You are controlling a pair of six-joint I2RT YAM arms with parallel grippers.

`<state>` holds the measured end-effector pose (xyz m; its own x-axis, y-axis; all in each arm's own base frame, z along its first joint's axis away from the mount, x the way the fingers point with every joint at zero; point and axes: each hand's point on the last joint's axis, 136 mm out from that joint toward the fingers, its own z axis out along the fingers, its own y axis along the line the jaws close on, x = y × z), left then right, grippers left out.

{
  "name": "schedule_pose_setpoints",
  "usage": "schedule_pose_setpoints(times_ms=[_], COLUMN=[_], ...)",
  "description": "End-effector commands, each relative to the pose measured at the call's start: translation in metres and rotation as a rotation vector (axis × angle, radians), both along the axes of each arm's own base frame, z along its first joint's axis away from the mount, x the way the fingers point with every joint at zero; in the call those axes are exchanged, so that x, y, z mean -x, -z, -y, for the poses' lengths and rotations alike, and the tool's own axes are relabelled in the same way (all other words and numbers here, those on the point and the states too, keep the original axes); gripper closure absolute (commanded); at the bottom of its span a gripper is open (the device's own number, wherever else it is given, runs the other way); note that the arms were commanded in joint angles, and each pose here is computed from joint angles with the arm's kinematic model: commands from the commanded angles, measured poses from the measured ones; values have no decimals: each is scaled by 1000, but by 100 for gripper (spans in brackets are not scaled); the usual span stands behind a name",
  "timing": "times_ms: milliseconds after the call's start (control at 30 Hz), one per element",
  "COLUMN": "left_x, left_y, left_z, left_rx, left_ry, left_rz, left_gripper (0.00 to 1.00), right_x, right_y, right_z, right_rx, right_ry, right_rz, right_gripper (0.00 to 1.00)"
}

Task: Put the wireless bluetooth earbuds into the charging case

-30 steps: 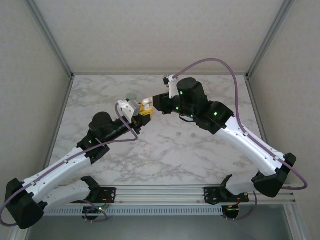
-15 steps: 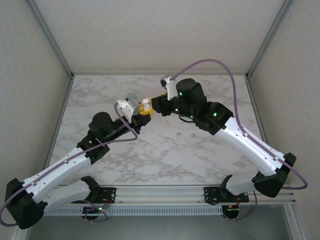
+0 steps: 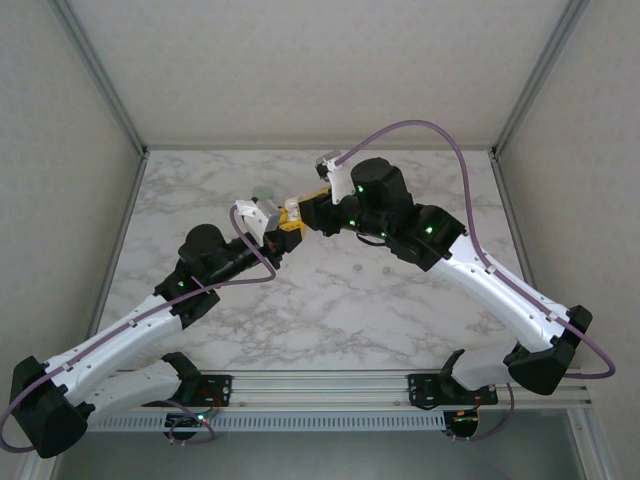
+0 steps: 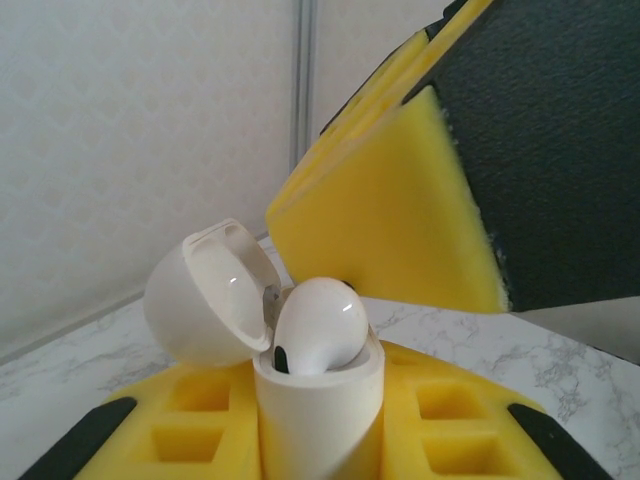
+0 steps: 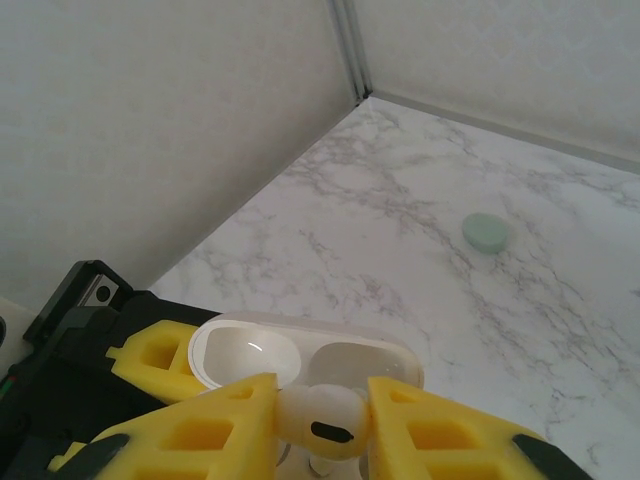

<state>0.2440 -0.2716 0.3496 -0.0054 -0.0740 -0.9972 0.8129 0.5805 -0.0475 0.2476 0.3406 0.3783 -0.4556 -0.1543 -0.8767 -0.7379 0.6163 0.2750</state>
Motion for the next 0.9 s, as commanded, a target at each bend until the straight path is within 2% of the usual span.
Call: schedule_pose_setpoints(times_ms=[0, 167, 333, 500, 867], left_x=[2, 3, 5, 6, 6], left_y=[-30, -32, -33, -31, -33], left_z=[-5, -5, -5, -3, -2], left_rx=[80, 83, 87, 81, 84], left_ry=[-18, -14, -8, 6, 9], left_rz=[61, 66, 74, 74, 78], left_gripper=[95, 95, 95, 95, 95], right_x=[13, 3, 7, -7, 0], right_y=[16, 16, 19, 19, 26], right_z=[0, 11, 6, 17, 7], right_rx=[56, 83, 88, 115, 103], right_ry=[-49, 25, -6, 85, 20], right_rz=[-27, 7, -5, 32, 11], right_gripper=[72, 73, 74, 74, 74])
